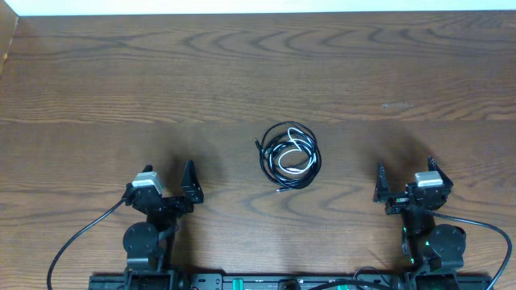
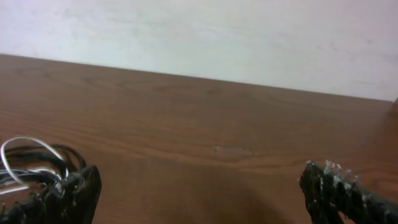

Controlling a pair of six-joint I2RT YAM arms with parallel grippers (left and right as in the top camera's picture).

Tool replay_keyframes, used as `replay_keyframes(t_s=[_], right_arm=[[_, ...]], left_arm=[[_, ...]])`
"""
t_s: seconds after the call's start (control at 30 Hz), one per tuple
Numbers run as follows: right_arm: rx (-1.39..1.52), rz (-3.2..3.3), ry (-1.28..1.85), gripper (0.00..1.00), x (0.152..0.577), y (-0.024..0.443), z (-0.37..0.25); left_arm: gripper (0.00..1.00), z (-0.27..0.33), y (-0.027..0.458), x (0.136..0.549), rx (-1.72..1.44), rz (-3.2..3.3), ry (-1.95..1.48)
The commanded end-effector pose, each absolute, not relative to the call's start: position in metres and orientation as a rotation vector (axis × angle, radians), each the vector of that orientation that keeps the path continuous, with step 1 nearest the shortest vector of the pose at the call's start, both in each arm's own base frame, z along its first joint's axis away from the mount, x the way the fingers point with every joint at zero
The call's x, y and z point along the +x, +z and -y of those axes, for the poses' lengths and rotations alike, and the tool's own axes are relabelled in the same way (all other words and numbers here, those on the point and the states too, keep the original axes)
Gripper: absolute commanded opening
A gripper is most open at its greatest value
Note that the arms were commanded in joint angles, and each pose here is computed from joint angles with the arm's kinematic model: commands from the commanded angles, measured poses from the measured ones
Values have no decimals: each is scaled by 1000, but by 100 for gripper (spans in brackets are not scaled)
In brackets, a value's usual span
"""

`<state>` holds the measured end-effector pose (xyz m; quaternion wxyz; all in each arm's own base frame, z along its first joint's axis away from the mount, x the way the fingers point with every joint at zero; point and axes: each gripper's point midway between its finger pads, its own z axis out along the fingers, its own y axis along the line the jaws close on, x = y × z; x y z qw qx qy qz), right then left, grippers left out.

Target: Untangle cables

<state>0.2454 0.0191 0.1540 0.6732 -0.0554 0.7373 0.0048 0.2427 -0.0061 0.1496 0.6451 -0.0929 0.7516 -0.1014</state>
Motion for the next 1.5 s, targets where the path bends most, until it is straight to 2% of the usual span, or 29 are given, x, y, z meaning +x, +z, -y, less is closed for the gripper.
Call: replay_keyframes(t_s=[0.0, 0.27, 0.83, 0.97, 1.1, 1.23, 1.47], right_arm=[[-102, -1663, 5, 99, 241, 172, -16], [-99, -1815, -14, 99, 240, 180, -13], [-132, -2092, -26, 99, 278, 190, -16], [-140, -2129, -29, 99, 277, 187, -16], [-272, -2146, -81, 99, 273, 189, -18], [-287, -2047, 120, 99, 280, 210, -45], [-231, -2107, 114, 99, 276, 200, -40]], left_arm=[[98, 8, 161, 241, -197, -1745, -230], [98, 8, 179, 247, -259, -1876, -253], [98, 12, 204, 260, -264, -1954, -272], [98, 12, 201, 257, -268, -1980, -270], [98, 12, 205, 252, -275, -2016, -267], [98, 12, 216, 247, -289, -2091, -259], [98, 13, 208, 228, -334, -2345, -236]])
